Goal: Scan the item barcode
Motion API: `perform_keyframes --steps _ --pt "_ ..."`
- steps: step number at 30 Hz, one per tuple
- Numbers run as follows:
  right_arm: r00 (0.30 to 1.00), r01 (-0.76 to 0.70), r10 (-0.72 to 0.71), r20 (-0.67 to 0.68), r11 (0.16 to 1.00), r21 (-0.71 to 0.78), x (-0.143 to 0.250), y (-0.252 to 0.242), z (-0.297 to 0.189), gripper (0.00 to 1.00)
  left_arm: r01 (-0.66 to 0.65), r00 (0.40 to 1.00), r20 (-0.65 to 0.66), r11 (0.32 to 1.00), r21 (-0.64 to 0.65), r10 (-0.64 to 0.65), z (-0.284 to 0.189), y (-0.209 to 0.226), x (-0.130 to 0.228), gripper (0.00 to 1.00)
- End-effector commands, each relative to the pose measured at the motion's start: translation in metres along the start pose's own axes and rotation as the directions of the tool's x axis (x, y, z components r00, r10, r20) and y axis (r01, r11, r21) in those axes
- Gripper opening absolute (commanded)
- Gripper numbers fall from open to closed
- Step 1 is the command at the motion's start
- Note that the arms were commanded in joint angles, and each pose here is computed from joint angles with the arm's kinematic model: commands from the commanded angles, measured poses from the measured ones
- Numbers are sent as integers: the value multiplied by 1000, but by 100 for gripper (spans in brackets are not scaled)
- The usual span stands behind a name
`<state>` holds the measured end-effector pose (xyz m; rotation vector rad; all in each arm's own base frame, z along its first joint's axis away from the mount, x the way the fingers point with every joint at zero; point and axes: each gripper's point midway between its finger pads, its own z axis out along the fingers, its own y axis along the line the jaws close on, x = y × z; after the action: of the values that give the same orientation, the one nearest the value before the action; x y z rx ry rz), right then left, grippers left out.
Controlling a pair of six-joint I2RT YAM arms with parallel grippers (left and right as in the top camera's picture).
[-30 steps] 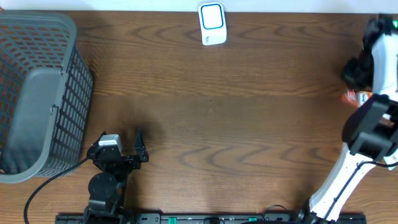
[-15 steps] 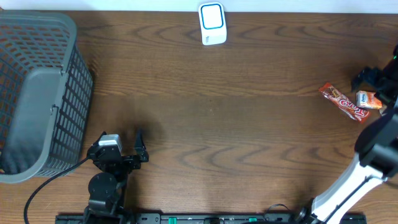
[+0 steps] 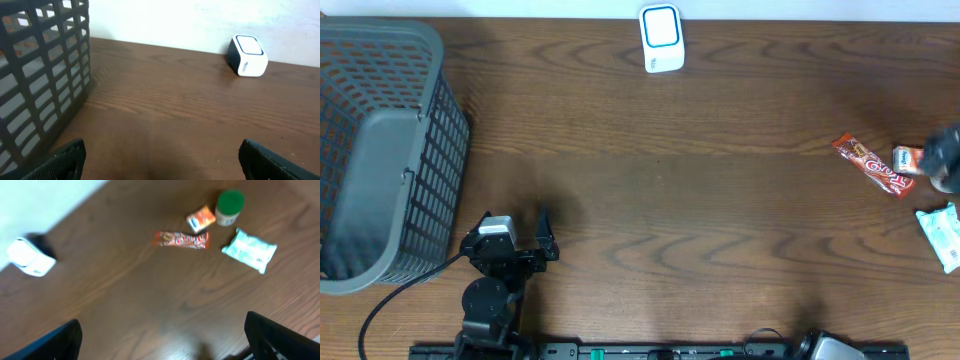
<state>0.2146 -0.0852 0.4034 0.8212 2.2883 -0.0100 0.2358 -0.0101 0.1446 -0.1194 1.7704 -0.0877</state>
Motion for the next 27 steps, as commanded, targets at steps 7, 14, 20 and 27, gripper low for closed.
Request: perform_keyframes --steps 7,14,20,27 --pt "920 65 -12 393 990 -123 66 -14 -137 99 -21 999 -34 1000 -11 21 2 3 12 98" --pt "801 121 15 599 975 -186 128 -31 -201 99 -21 999 -34 1000 -11 21 2 3 12 98" --pt "709 118 34 704 979 -166 155 -70 -226 99 -21 999 -34 1000 -11 21 2 3 12 98" --pt "663 176 58 746 957 -231 176 -102 -235 99 -21 999 -34 1000 -11 21 2 3 12 98"
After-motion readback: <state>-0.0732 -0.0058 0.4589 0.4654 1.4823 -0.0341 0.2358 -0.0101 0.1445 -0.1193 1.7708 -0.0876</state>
